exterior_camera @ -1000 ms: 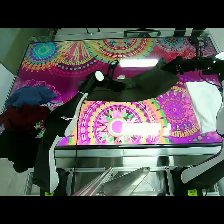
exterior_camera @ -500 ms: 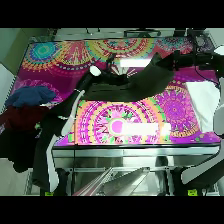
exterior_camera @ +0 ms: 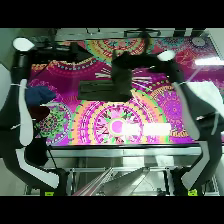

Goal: Fold the shirts.

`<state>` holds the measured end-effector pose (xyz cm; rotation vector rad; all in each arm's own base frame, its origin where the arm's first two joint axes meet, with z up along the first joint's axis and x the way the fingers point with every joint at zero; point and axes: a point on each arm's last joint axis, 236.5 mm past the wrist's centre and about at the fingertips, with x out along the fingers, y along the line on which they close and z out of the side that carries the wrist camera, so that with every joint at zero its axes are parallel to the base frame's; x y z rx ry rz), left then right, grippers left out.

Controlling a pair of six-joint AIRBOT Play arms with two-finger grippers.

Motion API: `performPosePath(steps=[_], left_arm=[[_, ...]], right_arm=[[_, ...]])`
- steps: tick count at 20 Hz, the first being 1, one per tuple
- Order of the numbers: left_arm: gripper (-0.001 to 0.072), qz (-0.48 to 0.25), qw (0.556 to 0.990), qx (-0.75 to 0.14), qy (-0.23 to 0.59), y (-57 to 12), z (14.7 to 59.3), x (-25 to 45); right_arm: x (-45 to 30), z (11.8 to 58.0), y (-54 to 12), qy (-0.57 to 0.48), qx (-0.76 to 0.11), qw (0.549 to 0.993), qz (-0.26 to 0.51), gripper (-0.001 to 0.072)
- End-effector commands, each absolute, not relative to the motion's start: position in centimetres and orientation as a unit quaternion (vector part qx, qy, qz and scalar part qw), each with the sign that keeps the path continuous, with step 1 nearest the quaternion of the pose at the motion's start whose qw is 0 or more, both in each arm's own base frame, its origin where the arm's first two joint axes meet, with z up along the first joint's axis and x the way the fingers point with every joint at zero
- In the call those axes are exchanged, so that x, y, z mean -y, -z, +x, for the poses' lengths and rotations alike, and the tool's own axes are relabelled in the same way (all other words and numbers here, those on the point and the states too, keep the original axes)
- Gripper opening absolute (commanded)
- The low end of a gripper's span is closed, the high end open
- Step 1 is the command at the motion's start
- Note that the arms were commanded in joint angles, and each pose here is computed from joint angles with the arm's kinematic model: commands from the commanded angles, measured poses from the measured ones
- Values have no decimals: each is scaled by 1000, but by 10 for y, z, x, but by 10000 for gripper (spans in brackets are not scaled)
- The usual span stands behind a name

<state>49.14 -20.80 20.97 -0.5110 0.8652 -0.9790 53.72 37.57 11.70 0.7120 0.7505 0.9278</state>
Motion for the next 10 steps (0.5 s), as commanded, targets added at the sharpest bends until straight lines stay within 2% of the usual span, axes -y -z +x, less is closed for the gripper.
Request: performPosePath(steps=[1,2,3,6,8,9,10], left_arm=[[15,-224,757,-414,453,-219,470,171],[16,-218,752,-419,460,-217,466,169],[16,-211,748,-423,466,-214,462,169],[15,-200,747,-420,474,-214,460,170],[16,-201,748,-419,474,-215,461,169],[16,-201,750,-417,473,-215,462,169],[15,-202,750,-417,472,-215,462,169]], right_arm=[[-489,524,-43,-350,-302,825,326,220],[-514,509,-15,-333,-304,833,322,587],[-531,494,2,-328,-300,842,305,708],[-559,461,6,-387,-274,857,203,701],[-553,462,-15,-421,-271,844,190,696],[-544,466,-30,-436,-273,835,193,641],[-532,469,-42,-455,-274,828,180,468]])
